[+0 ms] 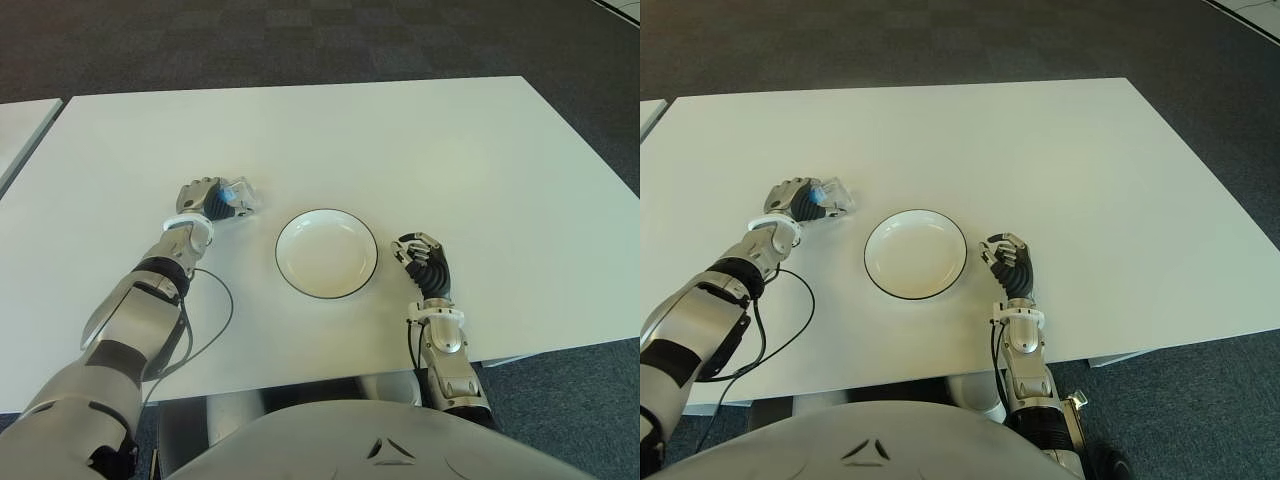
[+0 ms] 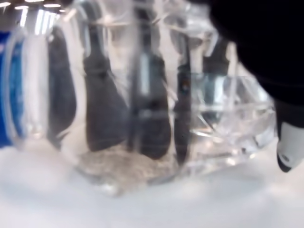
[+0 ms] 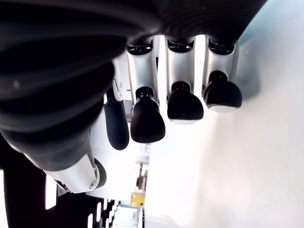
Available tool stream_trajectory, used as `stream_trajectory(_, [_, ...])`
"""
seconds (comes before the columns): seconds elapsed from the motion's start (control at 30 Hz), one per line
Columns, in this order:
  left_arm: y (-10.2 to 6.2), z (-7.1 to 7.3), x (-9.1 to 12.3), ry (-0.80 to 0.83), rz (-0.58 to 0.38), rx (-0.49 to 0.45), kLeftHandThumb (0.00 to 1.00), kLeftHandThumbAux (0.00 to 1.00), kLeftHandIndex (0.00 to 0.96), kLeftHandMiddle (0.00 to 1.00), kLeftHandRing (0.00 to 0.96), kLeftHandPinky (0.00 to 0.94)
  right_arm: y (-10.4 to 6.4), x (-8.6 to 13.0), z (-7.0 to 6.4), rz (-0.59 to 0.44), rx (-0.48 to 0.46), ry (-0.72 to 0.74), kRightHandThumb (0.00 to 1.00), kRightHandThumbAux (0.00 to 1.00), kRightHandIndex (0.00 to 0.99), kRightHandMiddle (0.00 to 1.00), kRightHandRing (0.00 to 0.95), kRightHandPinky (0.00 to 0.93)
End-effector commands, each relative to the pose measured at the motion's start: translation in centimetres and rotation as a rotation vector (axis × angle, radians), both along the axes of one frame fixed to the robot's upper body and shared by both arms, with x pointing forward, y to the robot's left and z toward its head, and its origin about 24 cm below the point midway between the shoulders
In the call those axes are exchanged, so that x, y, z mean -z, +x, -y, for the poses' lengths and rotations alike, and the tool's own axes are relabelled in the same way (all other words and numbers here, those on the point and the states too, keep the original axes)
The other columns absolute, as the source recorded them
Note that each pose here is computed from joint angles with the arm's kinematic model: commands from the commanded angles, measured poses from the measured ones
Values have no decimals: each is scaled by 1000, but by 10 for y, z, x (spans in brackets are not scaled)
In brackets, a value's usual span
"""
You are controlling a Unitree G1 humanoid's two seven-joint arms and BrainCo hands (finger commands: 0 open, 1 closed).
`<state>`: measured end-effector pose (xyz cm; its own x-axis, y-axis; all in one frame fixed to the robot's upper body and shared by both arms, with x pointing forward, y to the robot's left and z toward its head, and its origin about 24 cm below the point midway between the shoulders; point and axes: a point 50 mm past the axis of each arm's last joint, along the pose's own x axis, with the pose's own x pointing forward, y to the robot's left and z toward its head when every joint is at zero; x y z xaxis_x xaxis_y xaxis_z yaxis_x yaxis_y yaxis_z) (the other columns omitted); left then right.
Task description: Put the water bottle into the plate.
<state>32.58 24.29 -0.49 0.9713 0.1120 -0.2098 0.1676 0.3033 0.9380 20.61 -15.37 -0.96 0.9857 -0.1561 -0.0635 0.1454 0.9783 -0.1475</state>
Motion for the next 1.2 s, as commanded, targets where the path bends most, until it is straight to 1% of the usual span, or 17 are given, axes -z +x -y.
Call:
stream_trajectory(0.03, [-10,1,15,-59,-75,-29,714,709,441,851,849,831,1,2,0,-18,5,-4,705,728,437,833,845,848])
stream_trajectory(0.23, [-6,2,9,-86,-48,-30,710,711,442,852,843,821,2,2,0,-15,2,-1,705,728,437,833,844,847])
stream_trajectory(0.37, [4,7,-3,-110,2,-6,711,711,442,848,839,817,2,2,0,-14,-2,3,705,728,437,837,848,855])
stream_trajectory(0.57, [11,12,-13,-128,42,27,712,710,442,847,840,822,2,2,0,-12,-6,7,705,728,437,840,852,858])
stream_trajectory(0.73, [15,16,-23,-138,88,70,713,710,442,852,846,828,2,1,-1,-11,-10,7,706,727,437,835,848,850])
stream_trajectory(0.83, [20,19,-35,-151,131,107,715,709,442,858,851,840,2,1,-1,-5,-12,9,706,727,437,831,845,846])
stream_trajectory(1.0, [23,22,-44,-156,161,137,715,709,443,862,854,840,3,0,-2,3,-13,12,707,726,438,827,839,839])
stream_trajectory(1.1, [27,29,-61,-159,232,196,716,709,443,861,853,836,2,0,-2,6,-11,13,707,726,438,826,836,839])
stream_trajectory(1.2, [25,35,-72,-161,279,238,715,709,443,862,853,838,2,1,-2,8,-9,15,707,726,438,828,836,839])
